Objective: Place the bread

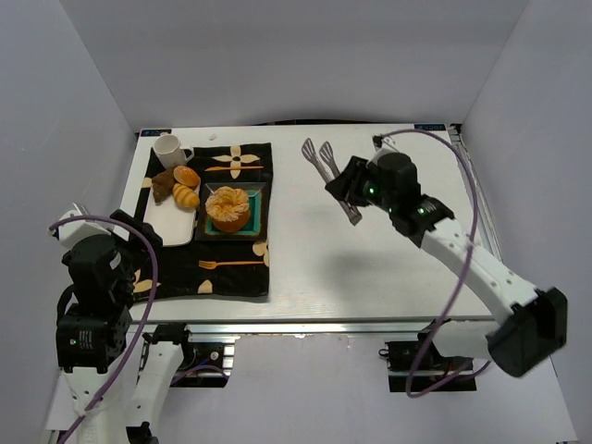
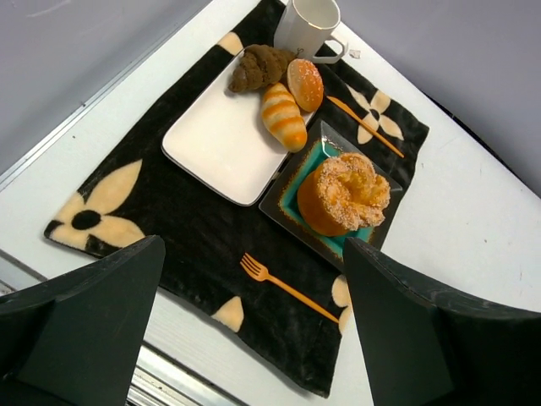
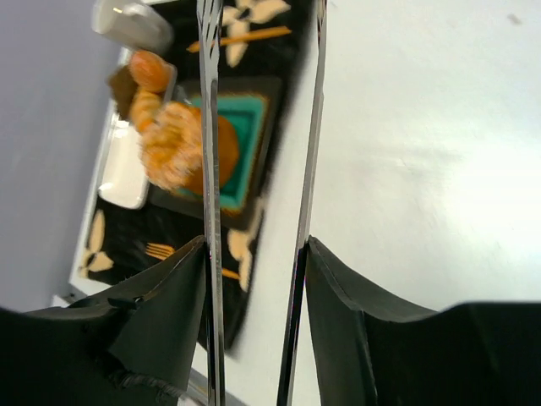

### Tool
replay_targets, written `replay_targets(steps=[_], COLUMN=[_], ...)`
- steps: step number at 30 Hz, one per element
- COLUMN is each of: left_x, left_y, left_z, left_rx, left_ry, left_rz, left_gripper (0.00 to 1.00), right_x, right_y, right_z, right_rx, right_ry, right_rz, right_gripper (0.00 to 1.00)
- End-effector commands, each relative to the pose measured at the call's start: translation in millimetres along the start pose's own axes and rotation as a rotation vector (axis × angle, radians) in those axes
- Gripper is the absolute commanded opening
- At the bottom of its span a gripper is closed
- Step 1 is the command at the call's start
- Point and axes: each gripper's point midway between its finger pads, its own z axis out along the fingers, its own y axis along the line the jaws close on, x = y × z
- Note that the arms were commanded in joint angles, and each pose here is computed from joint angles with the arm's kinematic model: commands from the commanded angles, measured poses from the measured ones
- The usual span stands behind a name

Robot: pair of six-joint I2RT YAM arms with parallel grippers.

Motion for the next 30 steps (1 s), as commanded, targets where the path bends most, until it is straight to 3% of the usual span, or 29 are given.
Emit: replay_targets(steps=[1,7,16,30], left_x=[-2.1,21.7,8.1,18.3], left_y=[-0.4,7.1,3.4,6.1], left_z=[0.3,16.0,0.0,-10.7], left_rx=[-0.001,-0.068,-0.005,0.027], left_ry=[-0.014,0.1,0.013,0.026], left_rz=[-0.017,0.056,-0.016,-0.051], left_gripper=[0.98,0.98,0.98,0.98], right_x=[41.4,85.9,170.6,239.5], right_y=[-55.6,-51.3,-36.6,-38.1], right_z=[-34.0,-57.1,-35.1,20.2], right_rx=[0.309,0.43,0.474,0.509], right_ry=[0.031,0.029,0.129,0.256], right_rz=[0.008,0.049,-0.001,-0.088], right_gripper=[0.54,0.54,0.54,0.58])
